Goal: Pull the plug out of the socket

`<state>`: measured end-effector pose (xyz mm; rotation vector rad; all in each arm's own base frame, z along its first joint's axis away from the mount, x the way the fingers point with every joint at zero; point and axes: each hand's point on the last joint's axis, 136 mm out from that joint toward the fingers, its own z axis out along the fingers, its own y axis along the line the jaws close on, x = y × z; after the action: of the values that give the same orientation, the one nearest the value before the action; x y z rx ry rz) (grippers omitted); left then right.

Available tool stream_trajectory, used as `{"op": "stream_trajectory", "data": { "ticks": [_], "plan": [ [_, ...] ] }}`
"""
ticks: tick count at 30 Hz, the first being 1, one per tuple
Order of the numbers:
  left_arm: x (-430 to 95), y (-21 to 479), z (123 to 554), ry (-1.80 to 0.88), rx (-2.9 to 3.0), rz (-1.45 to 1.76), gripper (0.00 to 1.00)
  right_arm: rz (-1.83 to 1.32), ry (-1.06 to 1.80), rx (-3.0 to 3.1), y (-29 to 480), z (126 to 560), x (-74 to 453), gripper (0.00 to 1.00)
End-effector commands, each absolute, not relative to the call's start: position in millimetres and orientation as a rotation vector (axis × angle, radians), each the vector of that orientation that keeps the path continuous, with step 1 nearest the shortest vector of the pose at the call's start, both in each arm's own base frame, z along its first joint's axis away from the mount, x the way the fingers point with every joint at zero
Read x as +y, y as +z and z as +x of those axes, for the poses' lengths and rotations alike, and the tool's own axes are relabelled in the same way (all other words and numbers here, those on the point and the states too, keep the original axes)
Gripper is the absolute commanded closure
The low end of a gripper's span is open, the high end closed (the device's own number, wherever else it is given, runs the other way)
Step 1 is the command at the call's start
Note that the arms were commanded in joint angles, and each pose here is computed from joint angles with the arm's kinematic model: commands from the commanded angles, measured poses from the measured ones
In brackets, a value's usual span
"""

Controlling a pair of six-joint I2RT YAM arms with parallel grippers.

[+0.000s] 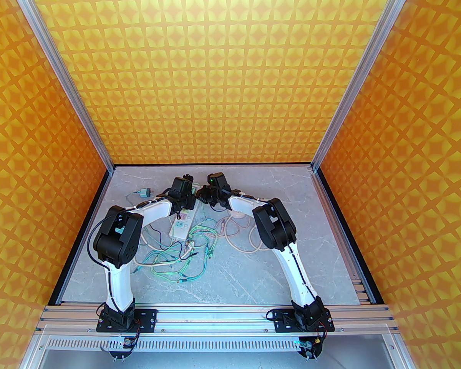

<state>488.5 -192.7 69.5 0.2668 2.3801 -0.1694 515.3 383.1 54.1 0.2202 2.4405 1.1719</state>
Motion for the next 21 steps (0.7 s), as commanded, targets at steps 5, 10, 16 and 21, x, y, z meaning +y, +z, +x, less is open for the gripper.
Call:
{"op": "stream_trajectory", "data": {
  "ticks": [5,10,16,21],
  "plan": [
    [-199.5,106.2,485.3,-0.333,2.368,0.213,0.79,0.309,0.851,2.689,-21.9,488.9,346.2,1.00],
    [-205.7,106.6,481.7,-0.305,2.364,0.284,0.80,0.309,0.837,2.692,-21.3,489.3,345.2,1.00],
    [-208.0,98.8,476.4,-0.167,2.356,0.357,0.83,0.299,0.818,2.693,-17.2,490.3,343.8,1.00],
    [-212.4,100.3,474.1,-0.063,2.321,0.417,0.85,0.290,0.800,2.698,-17.7,488.9,343.9,1.00]
  ]
}}
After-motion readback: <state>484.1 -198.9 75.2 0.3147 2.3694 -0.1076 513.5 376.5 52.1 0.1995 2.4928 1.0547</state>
